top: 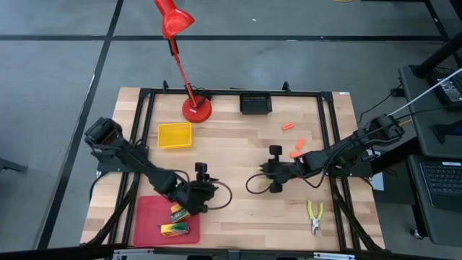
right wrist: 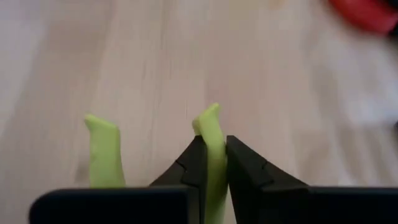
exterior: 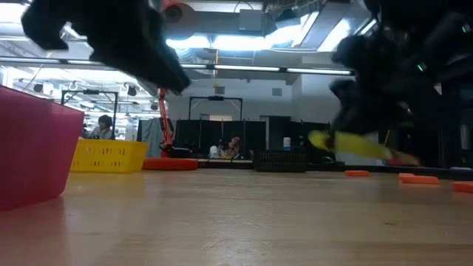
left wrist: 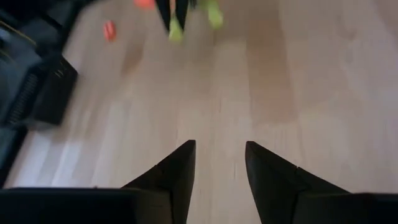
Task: Pick & Place School Supplies
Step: Put the top hole puncher into the yellow bin
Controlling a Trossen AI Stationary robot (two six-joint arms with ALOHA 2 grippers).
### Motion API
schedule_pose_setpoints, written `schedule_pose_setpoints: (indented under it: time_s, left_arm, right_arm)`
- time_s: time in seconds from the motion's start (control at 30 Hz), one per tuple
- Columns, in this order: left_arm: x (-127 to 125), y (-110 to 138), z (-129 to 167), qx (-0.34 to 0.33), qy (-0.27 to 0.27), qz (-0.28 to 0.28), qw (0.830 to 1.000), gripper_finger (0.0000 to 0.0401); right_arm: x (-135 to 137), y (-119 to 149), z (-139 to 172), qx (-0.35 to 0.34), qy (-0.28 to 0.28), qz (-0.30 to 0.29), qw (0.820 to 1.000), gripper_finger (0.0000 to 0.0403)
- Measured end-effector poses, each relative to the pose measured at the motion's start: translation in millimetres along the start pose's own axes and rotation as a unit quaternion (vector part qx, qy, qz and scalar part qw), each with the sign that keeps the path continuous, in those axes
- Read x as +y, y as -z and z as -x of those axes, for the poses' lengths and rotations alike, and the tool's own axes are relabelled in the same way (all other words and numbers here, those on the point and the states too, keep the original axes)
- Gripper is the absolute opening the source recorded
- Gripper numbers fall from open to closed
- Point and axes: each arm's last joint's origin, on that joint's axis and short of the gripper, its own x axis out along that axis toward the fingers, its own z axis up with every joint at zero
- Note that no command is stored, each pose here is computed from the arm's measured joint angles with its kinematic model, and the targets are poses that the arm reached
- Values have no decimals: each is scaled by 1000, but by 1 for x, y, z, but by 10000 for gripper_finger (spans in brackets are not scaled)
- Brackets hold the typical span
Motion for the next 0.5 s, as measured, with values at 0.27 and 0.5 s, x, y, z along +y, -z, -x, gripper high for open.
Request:
schedule_pose_setpoints:
  time_s: [0.27,0.5]
  left_arm:
    - [-16,-30,16,-144,25,-29,989,157]
    - [-13,-45,17,-210,40,-56,975,173]
  right_arm:
    - [1,-52,11,-128,-13,41,991,40]
    - [-1,-76,18,-205,-30,72,976,40]
